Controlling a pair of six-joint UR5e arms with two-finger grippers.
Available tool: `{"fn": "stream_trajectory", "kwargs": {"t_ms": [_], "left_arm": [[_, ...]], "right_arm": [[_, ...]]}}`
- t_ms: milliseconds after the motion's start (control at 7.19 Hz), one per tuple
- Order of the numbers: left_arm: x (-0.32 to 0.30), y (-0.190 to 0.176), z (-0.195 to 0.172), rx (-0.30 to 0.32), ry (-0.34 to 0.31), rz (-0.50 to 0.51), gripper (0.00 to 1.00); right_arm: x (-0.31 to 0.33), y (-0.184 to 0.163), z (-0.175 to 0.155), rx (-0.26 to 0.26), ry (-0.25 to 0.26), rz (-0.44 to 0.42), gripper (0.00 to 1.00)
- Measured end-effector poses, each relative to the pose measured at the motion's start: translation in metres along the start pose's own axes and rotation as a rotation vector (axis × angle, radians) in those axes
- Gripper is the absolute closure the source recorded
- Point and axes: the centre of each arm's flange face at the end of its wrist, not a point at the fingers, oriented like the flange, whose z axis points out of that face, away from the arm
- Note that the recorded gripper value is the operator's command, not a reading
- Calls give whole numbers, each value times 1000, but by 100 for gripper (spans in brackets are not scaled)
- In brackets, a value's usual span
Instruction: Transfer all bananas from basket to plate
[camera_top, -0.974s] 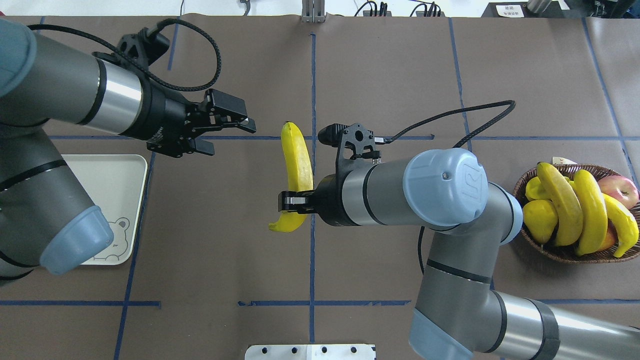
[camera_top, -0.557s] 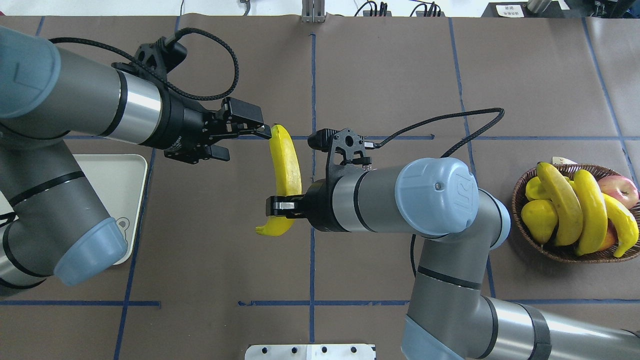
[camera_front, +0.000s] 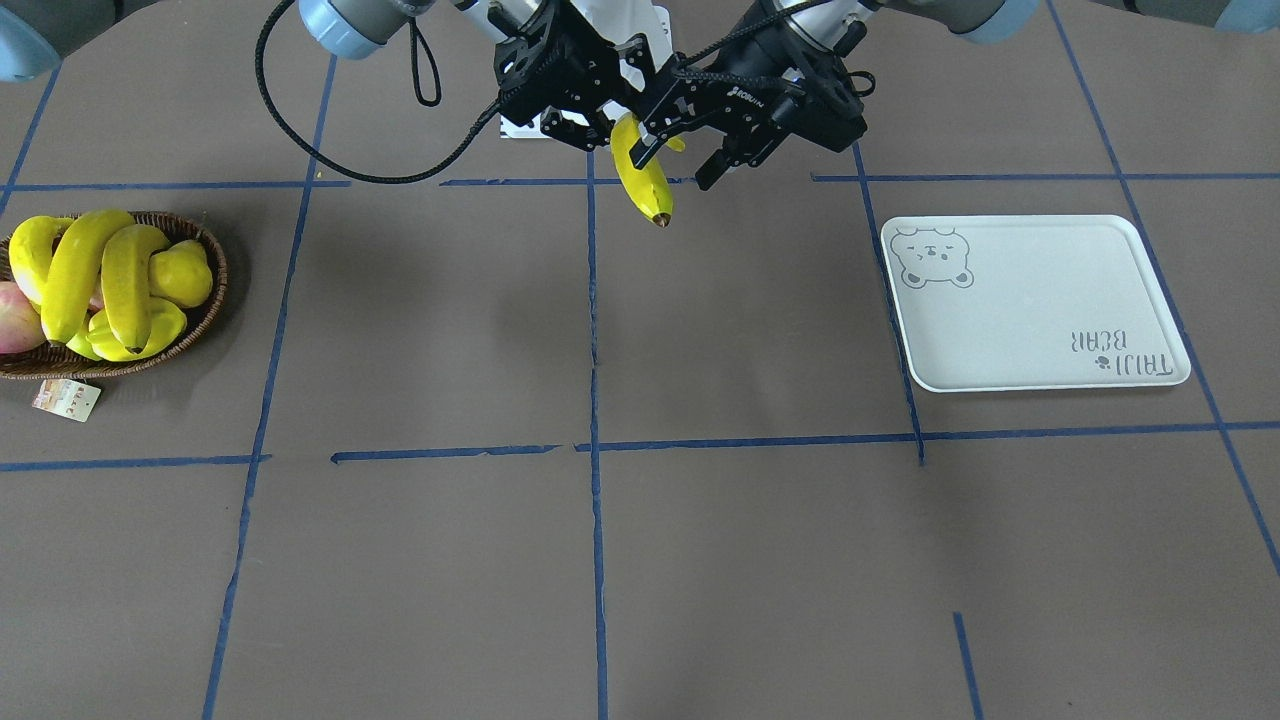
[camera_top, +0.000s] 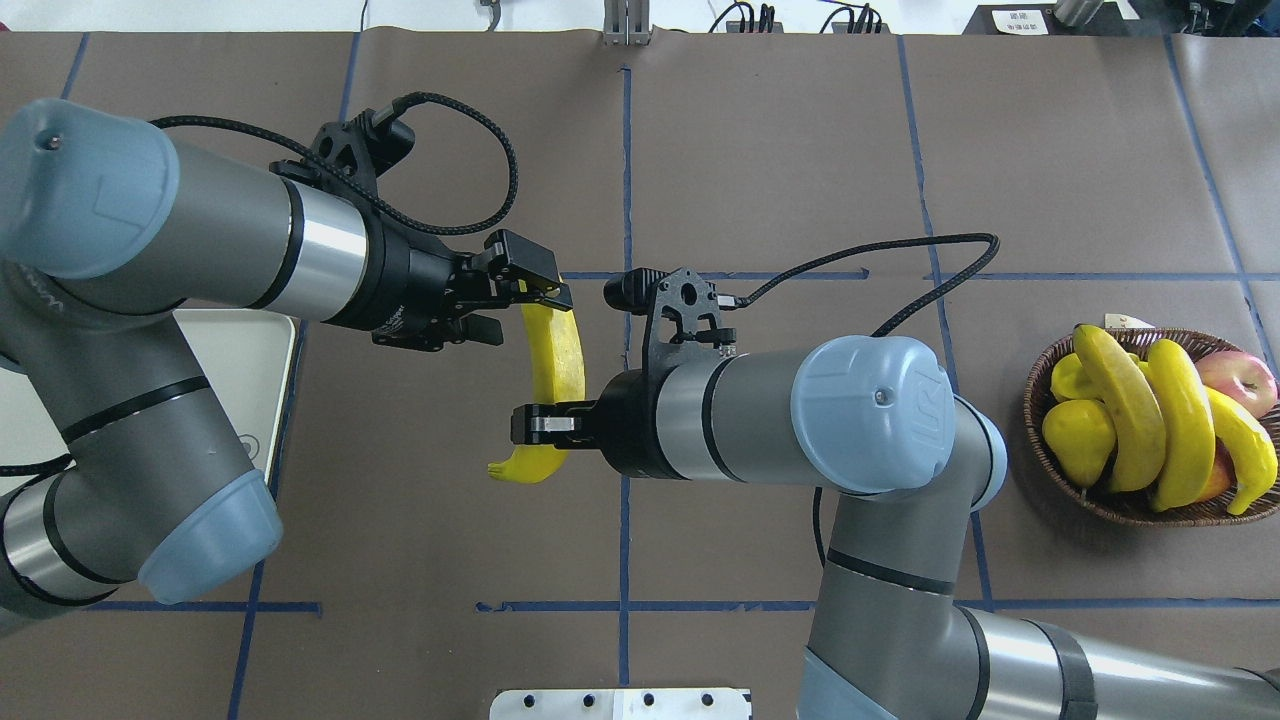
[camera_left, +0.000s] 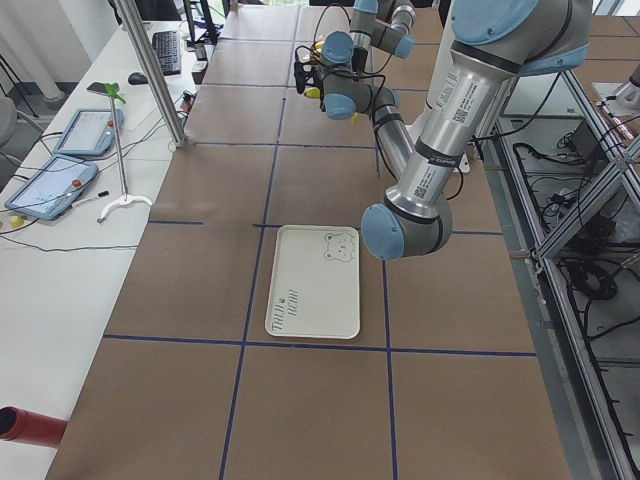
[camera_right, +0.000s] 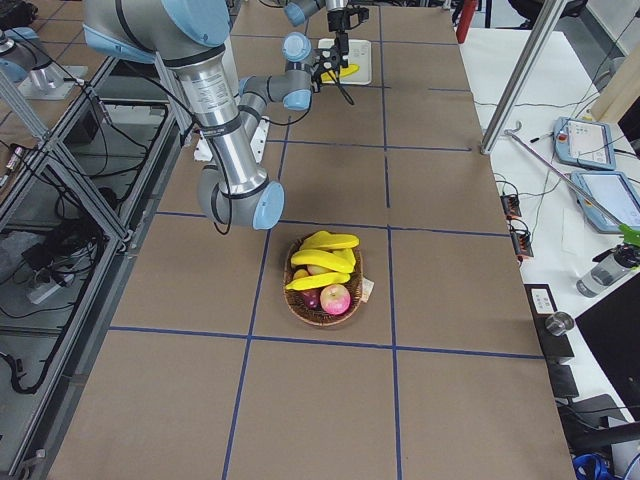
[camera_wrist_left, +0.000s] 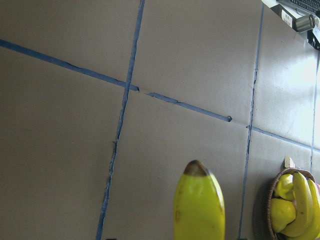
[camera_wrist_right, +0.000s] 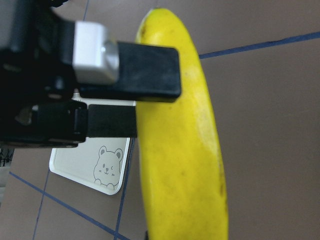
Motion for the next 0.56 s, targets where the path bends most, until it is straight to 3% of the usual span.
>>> {"fn": "stream_trajectory", "kwargs": {"t_ms": [139,418,557], "left_arm": [[2,1,2,-1,2,1,28],[5,3,9,0,1,-12,51],[6,4,11,1,3,-16,88]], "right_arm": [[-1,2,1,-2,-3,0,92],[-3,3,0,-3,-8,-2,84],[-5,3,0,-3,-11,-3,51]]}}
